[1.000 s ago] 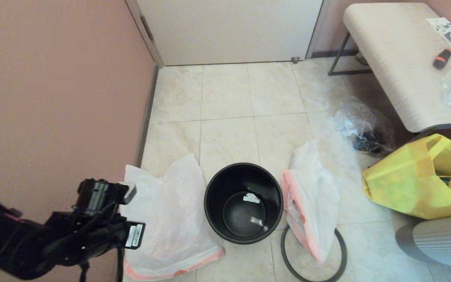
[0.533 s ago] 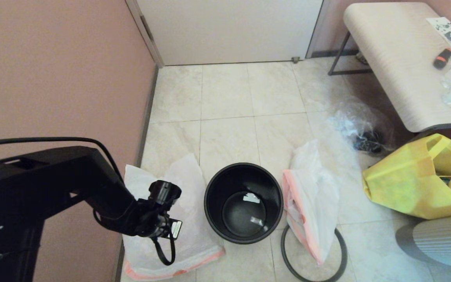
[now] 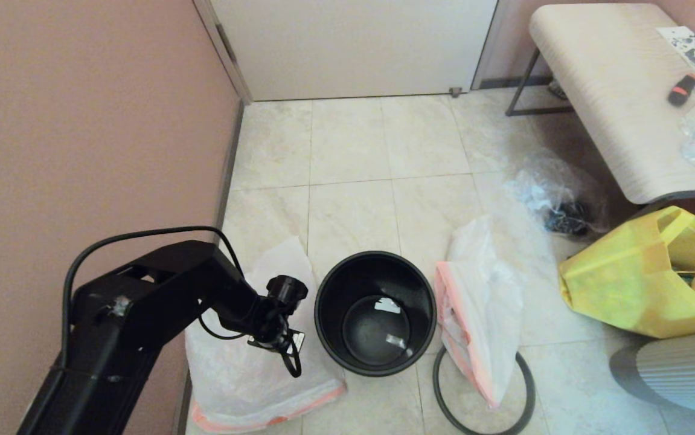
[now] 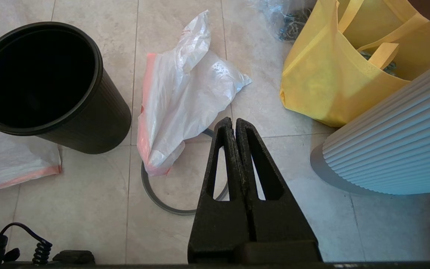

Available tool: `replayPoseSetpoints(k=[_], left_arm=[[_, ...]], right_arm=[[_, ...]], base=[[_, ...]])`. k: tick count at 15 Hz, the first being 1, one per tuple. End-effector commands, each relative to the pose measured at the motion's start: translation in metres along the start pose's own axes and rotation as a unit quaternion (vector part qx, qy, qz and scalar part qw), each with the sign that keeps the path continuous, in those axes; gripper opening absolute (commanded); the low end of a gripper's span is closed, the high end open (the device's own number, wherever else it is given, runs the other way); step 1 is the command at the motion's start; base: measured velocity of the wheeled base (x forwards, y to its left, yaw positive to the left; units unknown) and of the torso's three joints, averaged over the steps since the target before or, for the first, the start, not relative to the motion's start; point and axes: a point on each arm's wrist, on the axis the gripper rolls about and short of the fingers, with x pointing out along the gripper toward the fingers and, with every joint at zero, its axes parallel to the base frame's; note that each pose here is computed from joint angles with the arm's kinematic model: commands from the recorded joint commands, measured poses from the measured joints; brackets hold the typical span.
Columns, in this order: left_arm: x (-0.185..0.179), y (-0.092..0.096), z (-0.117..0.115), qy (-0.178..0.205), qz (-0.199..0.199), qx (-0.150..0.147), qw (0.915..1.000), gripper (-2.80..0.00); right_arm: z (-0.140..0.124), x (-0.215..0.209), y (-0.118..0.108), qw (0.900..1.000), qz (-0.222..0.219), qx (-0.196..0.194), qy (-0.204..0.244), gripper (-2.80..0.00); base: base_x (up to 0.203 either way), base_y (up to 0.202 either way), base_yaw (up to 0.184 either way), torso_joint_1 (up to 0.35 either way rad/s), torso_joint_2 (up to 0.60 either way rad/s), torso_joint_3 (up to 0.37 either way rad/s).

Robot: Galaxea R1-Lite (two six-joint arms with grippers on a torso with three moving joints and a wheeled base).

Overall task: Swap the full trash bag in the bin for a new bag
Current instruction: Pick up a new trash bag

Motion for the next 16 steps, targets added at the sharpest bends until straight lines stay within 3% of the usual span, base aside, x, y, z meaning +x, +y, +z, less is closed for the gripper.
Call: replayPoseSetpoints(k=[1,3,5,6,11,16], left_arm=[[0.019,-0.006,0.004,-0.003,0.0,-0.002,1.0,0.0],[0.023,-0.008,0.01,-0.013,-0.019,-0.006,0.9997,0.0],[0.016,-0.008,0.015,-0.026,-0.072,-0.01,0.997,0.0],[0.016,-0.008,0.019,-0.033,-0.079,-0.011,0.9962,0.0],[0.038,-0.011,0.029,-0.056,-0.035,-0.018,0.9976,0.0],[0.053,-0.013,0.024,-0.074,-0.002,-0.003,0.9972,0.0]], right_arm=[[-0.003,0.001,0.0,1.0,0.001,0.0,0.006,-2.8],[-0.003,0.001,0.0,1.0,0.001,-0.001,0.006,-2.8],[-0.003,0.001,0.0,1.0,0.001,0.0,0.005,-2.8],[-0.003,0.001,0.0,1.0,0.0,0.0,0.006,-2.8],[-0.003,0.001,0.0,1.0,0.001,0.0,0.006,-2.8],[-0.003,0.001,0.0,1.0,0.001,-0.001,0.006,-2.8]], base=[[0.0,0.0,0.0,0.0,0.0,0.0],[0.0,0.0,0.0,0.0,0.0,0.0],[0.0,0.0,0.0,0.0,0.0,0.0],[0.0,0.0,0.0,0.0,0.0,0.0],[0.0,0.0,0.0,0.0,0.0,0.0],[0.0,0.0,0.0,0.0,0.0,0.0]])
